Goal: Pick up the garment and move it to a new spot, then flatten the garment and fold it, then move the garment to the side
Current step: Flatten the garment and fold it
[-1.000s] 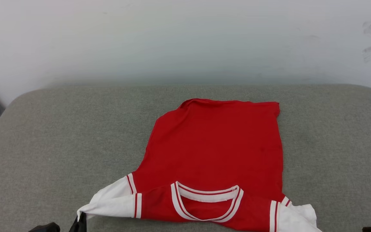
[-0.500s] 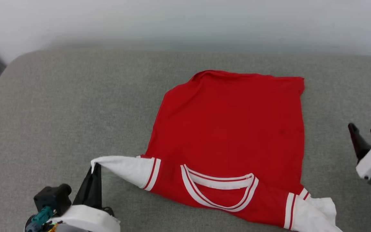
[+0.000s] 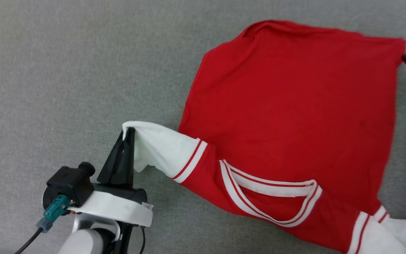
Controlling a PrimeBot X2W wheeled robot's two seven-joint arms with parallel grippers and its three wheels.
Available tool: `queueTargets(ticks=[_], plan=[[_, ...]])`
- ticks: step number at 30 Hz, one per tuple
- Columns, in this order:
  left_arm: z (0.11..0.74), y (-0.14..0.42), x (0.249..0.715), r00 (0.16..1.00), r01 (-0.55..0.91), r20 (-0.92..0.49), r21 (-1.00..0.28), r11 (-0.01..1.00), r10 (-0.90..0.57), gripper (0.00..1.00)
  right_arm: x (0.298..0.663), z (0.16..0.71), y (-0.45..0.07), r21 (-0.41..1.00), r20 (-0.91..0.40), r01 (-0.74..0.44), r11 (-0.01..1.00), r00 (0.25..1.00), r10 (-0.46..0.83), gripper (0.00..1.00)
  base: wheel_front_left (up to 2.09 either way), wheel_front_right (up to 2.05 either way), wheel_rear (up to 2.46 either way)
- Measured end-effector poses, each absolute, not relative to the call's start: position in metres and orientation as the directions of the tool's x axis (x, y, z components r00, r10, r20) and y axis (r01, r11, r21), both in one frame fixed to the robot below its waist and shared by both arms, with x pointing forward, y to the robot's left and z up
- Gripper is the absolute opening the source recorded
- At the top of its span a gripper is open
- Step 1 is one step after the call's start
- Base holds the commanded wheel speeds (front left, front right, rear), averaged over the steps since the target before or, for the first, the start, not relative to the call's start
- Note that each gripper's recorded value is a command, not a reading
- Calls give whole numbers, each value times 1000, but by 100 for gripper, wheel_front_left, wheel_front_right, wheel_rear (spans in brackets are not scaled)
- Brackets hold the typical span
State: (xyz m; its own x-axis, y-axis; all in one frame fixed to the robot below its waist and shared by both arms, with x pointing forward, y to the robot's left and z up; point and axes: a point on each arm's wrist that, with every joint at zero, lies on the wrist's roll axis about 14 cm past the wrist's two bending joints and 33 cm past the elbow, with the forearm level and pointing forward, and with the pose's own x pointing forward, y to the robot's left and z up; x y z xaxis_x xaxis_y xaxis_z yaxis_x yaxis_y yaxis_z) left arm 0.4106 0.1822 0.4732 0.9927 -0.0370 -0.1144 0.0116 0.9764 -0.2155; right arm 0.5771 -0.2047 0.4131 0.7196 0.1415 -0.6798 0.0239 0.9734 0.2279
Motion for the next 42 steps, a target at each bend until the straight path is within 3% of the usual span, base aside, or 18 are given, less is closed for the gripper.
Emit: queueTargets(ticks=[11, 12, 13, 14, 23, 28, 31, 38, 42], plan=[[448, 191, 419, 986, -15, -164, -196, 980, -18, 0, 598, 350, -179, 240, -822, 45, 970, 541, 178, 100, 0, 0, 0], [448, 191, 419, 986, -16, -164, -195, 981, -17, 0, 597, 350, -180, 236, -828, 48, 971, 533, 175, 94, 0, 0, 0], [448, 192, 418, 986, -16, -163, -195, 981, -16, 0, 596, 351, -180, 233, -832, 49, 971, 528, 173, 18, 0, 0, 0], [449, 192, 418, 987, -17, -159, -194, 981, -14, 0, 595, 351, -180, 233, -834, 51, 971, 525, 172, 0, 0, 0, 0], [464, 191, 407, 991, -14, -130, -205, 979, -13, 0, 579, 381, -181, 168, -819, -4, 986, 556, 141, 0, 0, 0, 0], [476, 192, 391, 994, -23, -110, -218, 976, -2, 0, 565, 423, -194, 96, -775, -50, 994, 623, 106, 0, 0, 0, 0], [487, 196, 369, 995, -46, -98, -231, 972, 24, 0, 533, 460, -212, 59, -728, -71, 996, 679, 92, 0, 0, 0, 0], [499, 195, 348, 996, -59, -75, -248, 967, 41, 0, 449, 474, -258, 4, -714, -49, 999, 699, 37, 0, 0, 0, 0], [500, 188, 341, 997, -36, -81, -252, 967, 16, 0, 379, 454, -282, 26, -748, 22, 999, 664, 5, 0, 0, 0, 0]])
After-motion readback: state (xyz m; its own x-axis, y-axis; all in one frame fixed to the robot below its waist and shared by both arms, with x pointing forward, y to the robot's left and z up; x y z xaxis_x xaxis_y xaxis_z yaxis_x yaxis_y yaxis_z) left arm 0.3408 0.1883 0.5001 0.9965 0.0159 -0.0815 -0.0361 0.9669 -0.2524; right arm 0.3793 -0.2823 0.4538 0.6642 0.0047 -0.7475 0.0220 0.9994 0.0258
